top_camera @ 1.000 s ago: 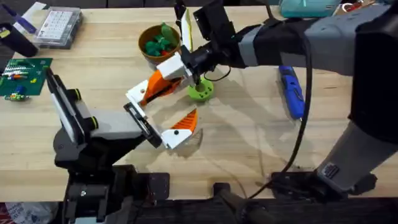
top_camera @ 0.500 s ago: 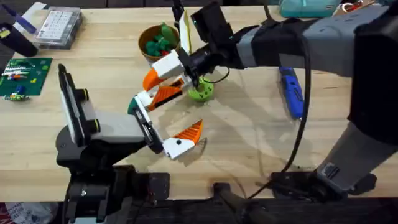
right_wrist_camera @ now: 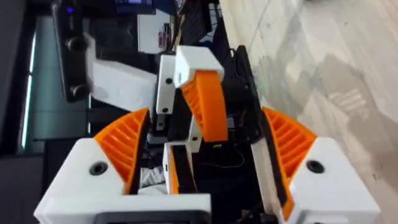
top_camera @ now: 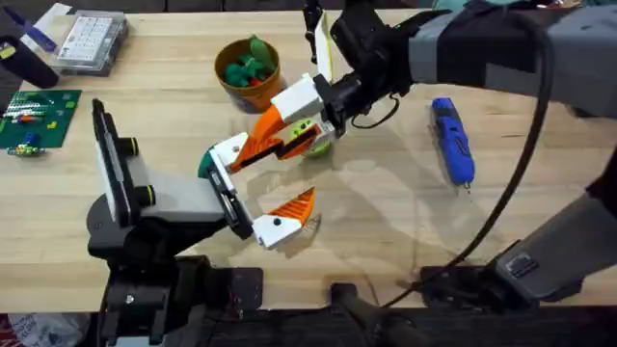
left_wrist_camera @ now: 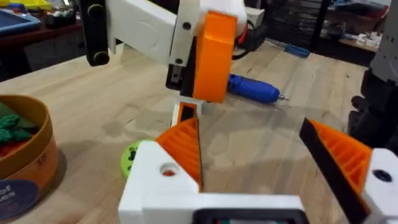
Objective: Pick up the gripper from the table and insert it into the empty holder that is missing its gripper. Then pick up a screw, insert it into the mounting hole, and use the screwdriver to tighten it. Finally, clean up the table by picking up the vegetable and placing it into the bucket.
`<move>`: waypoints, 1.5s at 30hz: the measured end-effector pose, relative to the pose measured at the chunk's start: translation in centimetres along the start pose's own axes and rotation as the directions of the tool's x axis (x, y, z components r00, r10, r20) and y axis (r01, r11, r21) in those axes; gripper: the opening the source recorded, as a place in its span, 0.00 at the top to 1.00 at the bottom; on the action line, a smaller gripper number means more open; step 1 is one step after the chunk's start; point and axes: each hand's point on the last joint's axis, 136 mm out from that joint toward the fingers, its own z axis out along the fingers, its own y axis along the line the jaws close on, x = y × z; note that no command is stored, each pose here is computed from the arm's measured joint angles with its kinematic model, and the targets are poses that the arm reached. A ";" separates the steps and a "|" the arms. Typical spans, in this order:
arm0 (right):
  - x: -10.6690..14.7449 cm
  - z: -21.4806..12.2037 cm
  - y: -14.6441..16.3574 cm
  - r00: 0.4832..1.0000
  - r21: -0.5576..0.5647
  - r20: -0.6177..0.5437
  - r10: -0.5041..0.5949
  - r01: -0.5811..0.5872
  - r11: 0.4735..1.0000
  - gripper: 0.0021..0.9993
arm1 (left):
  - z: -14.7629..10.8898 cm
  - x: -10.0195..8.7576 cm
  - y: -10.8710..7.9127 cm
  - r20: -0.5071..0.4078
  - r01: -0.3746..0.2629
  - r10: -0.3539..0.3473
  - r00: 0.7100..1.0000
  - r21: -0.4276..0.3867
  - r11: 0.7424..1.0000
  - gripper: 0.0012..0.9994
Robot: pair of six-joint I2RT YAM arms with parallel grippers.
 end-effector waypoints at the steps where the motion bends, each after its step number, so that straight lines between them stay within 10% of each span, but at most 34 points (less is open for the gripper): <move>1: 0.0 0.0 0.0 1.000 -0.001 -0.001 -0.013 0.013 1.000 0.01 | 0.0 0.0 0.0 0.000 0.000 0.000 1.000 0.000 1.000 0.01; 31: 6.2 -7.2 -0.9 0.978 -0.191 0.167 0.124 -0.092 0.977 0.01 | 0.0 0.0 0.0 0.000 0.000 0.000 1.000 0.000 1.000 0.01; 45: 7.8 -9.9 -8.0 0.948 -0.086 0.314 0.051 -0.025 0.996 0.02 | 0.0 0.0 0.0 0.000 0.000 0.000 1.000 -0.001 1.000 0.01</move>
